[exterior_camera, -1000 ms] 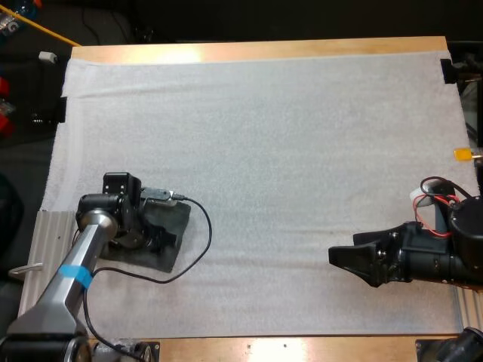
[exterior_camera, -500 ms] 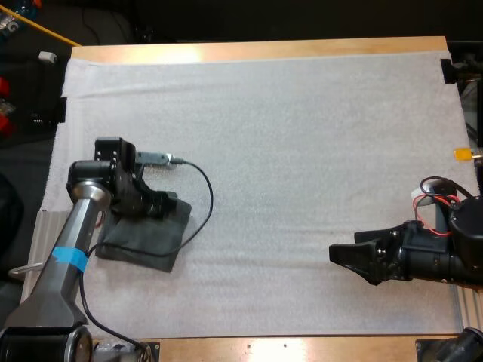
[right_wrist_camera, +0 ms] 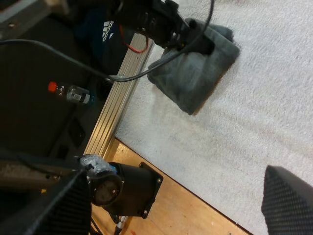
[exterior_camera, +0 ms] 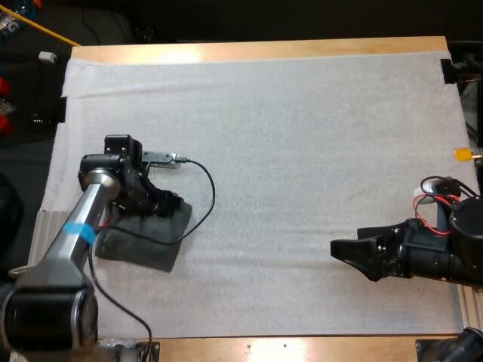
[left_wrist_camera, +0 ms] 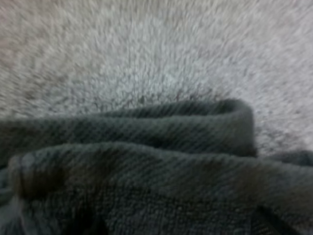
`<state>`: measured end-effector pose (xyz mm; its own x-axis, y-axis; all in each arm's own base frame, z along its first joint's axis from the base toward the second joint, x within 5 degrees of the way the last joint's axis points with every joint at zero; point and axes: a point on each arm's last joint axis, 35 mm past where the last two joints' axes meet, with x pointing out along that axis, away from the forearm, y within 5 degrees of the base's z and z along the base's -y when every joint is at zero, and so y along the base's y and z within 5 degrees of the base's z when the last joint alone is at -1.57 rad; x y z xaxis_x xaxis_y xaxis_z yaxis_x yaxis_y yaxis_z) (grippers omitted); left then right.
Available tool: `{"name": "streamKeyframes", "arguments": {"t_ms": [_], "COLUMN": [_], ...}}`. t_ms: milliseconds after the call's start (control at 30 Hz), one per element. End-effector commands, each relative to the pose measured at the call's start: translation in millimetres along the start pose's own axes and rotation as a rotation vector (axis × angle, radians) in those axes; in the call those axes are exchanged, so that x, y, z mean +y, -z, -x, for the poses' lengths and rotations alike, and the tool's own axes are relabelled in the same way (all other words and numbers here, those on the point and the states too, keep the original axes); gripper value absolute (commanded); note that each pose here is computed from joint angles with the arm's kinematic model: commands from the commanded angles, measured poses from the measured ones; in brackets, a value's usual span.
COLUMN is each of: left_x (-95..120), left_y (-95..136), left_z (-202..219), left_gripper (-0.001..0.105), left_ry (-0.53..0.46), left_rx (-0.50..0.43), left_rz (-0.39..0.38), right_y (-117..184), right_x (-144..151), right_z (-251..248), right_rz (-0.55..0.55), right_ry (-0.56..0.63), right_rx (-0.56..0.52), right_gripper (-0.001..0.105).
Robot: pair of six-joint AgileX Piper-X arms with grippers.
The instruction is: Pick towel from pile, fold and stack
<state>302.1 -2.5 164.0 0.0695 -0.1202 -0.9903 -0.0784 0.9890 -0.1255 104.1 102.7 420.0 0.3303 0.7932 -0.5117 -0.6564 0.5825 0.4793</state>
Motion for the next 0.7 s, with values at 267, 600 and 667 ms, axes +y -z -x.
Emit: {"name": "streamKeyframes", "arguments": {"t_ms": [267, 600, 667], "left_x": [-5, -16, -18], "left_y": [-5, 1, 9], "left_z": [24, 116, 139], "left_gripper": [0.059, 0.059, 0.059], "left_ry": [0.005, 0.025, 0.041], "left_rx": [-0.023, -0.238, -0.297], "left_rz": [-0.005, -0.032, -0.041], "right_y": [-1, -2, -2], "right_x": [2, 2, 0], "right_z": [2, 2, 3], "right_rz": [0.012, 0.018, 0.04], "right_ry": [-0.006, 0.003, 0.047], "right_rx": [-0.015, -0.018, -0.032], "right_gripper": [0.07, 0.07, 0.07]}}
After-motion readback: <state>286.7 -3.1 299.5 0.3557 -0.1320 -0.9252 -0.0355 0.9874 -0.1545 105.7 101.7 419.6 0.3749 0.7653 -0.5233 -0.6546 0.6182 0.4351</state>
